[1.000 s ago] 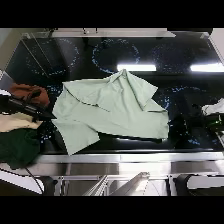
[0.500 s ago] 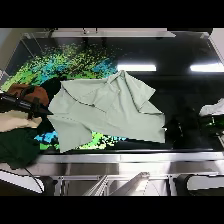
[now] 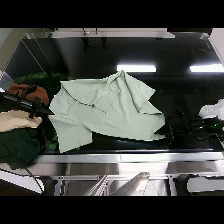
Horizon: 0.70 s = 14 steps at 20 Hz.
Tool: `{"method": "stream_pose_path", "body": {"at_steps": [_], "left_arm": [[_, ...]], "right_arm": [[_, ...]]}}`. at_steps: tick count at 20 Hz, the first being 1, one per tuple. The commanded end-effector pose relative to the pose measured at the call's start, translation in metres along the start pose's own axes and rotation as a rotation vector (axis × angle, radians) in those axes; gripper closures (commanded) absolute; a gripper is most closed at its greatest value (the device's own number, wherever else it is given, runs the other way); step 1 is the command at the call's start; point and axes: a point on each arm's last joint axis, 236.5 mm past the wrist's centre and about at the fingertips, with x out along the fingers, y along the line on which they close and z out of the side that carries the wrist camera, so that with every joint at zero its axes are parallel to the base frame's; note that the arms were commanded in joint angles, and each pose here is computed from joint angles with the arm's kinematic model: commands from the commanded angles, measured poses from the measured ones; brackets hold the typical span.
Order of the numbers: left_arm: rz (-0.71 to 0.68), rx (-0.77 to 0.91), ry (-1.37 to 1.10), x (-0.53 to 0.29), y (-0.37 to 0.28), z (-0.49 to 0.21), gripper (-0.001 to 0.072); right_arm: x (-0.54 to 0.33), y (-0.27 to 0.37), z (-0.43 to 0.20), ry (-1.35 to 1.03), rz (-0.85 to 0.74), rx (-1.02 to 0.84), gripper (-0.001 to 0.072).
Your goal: Fold the shirts.
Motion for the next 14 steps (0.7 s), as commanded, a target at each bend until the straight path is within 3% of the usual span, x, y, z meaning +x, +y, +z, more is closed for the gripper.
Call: {"method": "stream_pose_path", "body": {"at_steps": [1,8,10,11,12,14], "left_arm": [[-0.004,0.002,0.009,0.0,-0.001,-0.002,0.0687],[-0.004,0.002,0.008,0.0,-0.001,-0.002,0.0686],[-0.002,0.006,0.006,0.001,-0.002,-0.001,0.0686],[-0.008,0.022,0.005,0.001,-0.003,0.0,0.0686],[-0.076,0.055,0.008,0.0,-0.019,-0.002,0.0687],[-0.374,0.191,-0.106,-0.027,-0.096,0.006,0.0688]], "right_arm": [[0.002,-0.012,0.025,-0.107,-0.052,0.014,0.0595],[0.002,-0.009,0.031,-0.136,-0.035,0.07,0.0605],[0.002,-0.005,0.032,-0.138,-0.018,0.052,0.0693],[0.002,-0.004,0.032,-0.14,-0.015,0.053,0.0694],[0.002,0.006,0.027,-0.119,0.021,0.02,0.0695],[-0.01,0.064,0.012,-0.091,0.208,-0.106,0.0695]]}}
